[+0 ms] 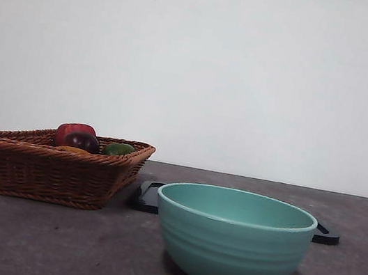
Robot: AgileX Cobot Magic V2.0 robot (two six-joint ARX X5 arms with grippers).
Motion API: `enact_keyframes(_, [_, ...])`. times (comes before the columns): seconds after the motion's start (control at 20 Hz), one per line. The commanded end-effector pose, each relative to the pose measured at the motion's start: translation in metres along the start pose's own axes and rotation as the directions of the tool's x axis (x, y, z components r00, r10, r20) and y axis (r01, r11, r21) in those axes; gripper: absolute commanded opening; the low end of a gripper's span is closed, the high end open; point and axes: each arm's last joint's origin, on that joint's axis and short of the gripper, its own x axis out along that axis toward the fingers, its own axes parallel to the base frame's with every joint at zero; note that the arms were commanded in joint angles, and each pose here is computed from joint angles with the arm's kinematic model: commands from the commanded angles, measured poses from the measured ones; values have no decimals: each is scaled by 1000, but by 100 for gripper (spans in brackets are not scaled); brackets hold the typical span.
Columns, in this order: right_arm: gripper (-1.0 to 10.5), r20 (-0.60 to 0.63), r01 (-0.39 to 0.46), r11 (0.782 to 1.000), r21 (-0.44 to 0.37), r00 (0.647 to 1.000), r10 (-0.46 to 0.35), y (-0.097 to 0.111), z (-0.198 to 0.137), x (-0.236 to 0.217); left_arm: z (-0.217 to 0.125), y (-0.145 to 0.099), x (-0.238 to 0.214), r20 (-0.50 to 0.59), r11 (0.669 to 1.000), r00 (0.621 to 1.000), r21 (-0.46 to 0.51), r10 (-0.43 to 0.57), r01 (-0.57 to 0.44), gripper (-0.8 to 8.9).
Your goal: Pick up the wifruite, put it on the bowl, pick up the plate, put it on desk
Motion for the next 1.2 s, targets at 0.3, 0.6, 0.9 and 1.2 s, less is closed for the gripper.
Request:
enact_keyframes(0.3, [17,19,-11,1000,-9,1000,11,1,3,-4,-7,2,1,-15,999,999,35,31,-31,18])
enact_keyframes(0.6, [17,19,-11,1000,-9,1000,11,1,3,-4,-7,2,1,-15,999,999,35,31,-31,18])
enact_keyframes(0.9, [17,19,-10,1000,-9,1000,11,1,3,-4,-7,2,1,-15,999,999,35,31,-31,18])
enact_keyframes(1.2, [17,103,199,976,87,973,-207,-6,-6,-1,-6,2,1,-15,999,999,35,31,-30,18])
